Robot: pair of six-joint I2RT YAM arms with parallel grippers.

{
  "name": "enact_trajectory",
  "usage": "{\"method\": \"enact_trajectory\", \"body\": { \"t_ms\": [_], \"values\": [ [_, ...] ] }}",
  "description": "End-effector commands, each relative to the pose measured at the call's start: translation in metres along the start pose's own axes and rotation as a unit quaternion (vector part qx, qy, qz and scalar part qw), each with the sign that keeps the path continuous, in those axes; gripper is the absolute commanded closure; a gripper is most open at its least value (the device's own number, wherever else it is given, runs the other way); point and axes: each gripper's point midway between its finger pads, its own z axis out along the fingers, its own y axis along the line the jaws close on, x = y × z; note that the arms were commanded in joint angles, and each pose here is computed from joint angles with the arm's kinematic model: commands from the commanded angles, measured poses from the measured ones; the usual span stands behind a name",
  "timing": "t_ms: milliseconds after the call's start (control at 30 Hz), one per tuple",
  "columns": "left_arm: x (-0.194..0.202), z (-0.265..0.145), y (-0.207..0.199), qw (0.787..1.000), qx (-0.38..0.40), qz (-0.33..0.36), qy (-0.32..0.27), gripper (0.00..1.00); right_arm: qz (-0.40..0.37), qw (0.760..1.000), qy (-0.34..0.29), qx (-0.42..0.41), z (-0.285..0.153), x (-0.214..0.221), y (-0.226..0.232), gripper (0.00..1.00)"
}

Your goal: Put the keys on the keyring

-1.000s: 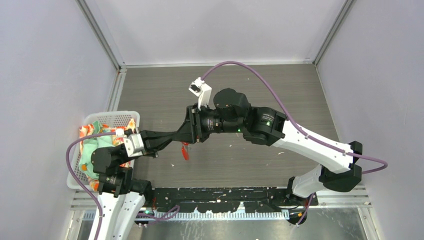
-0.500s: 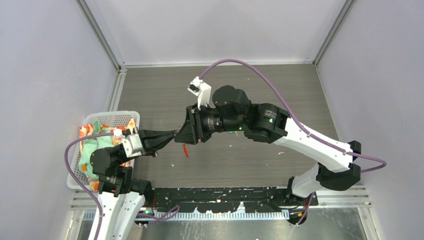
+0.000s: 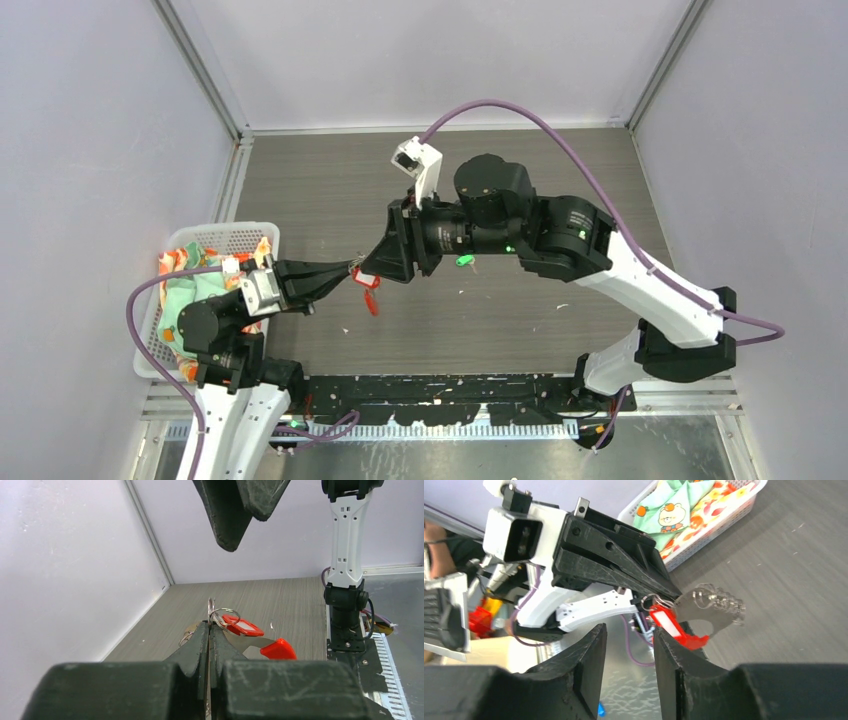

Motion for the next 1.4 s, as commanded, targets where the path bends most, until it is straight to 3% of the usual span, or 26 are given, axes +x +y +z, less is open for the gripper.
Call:
{"method": "enact_trajectory", "body": {
  "t_ms": [0,233,433,733,1033,1367],
  "values": [
    [-0.032,0.002,-0.005,0.999,0.007,0.026,-0.031,1.00,-0.122,0.992,-0.029,0.001,-0.044,-0.015,0.002,0.52],
    [-0.046,0.003,-0.017,0.999,0.032,0.010,-0.035,1.00,-0.294,0.955,0.007,-0.025,-0.050,0.001,-0.011,0.40],
    [-0.052,0.003,-0.021,0.998,0.043,0.003,-0.035,1.00,-0.378,0.923,0.011,-0.072,-0.043,-0.002,0.001,0.42],
    [-0.054,0.002,-0.031,0.997,0.066,-0.005,-0.030,1.00,-0.412,0.902,0.035,-0.128,-0.028,0.000,0.017,0.55],
    [-0.059,0.002,-0.037,0.996,0.084,-0.011,-0.026,1.00,-0.416,0.896,0.038,-0.152,-0.020,0.002,0.023,0.65],
    [-0.058,0.003,-0.041,0.995,0.096,-0.019,-0.020,1.00,-0.408,0.898,0.022,-0.163,-0.008,-0.003,0.029,0.67]
  ]
}}
